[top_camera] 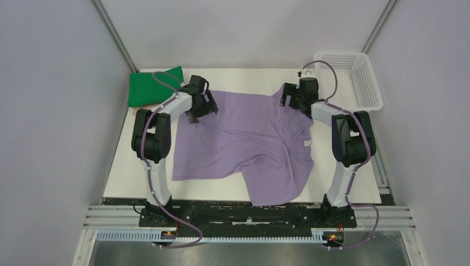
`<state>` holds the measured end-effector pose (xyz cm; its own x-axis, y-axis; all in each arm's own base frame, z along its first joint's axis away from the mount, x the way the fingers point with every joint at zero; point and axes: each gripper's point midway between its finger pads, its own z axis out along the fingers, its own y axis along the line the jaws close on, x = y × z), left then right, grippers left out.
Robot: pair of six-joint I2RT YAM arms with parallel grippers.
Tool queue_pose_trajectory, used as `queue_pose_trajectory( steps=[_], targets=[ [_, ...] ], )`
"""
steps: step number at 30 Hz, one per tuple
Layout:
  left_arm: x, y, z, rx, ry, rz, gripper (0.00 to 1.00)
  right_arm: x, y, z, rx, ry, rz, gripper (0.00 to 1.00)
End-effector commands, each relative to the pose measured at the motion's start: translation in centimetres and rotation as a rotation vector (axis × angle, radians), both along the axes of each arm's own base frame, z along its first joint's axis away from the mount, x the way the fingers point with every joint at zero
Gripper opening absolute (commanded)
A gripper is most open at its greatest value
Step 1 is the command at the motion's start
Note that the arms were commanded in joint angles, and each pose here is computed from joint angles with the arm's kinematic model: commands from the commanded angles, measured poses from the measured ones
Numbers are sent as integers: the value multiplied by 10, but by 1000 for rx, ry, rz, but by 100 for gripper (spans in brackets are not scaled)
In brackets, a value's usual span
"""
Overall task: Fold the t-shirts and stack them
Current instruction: Flatten out the tshirt
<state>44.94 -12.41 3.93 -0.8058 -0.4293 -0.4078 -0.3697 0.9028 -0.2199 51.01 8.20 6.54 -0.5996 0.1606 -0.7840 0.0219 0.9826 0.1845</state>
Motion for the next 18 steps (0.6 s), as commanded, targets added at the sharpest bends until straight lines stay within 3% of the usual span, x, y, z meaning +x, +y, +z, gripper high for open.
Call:
queue_pose_trajectory(
  steps=[1, 5, 18],
  targets=[
    [10, -19, -3, -60, 11, -67, 100, 2, 3, -25, -19, 61, 19, 98],
    [24, -8, -17, -5, 16, -47, 100, 13, -2, -36, -50, 75, 11, 98],
    [85, 13, -24, -16, -16, -44, 100, 69, 2, -51, -72, 71, 49, 98]
  ],
)
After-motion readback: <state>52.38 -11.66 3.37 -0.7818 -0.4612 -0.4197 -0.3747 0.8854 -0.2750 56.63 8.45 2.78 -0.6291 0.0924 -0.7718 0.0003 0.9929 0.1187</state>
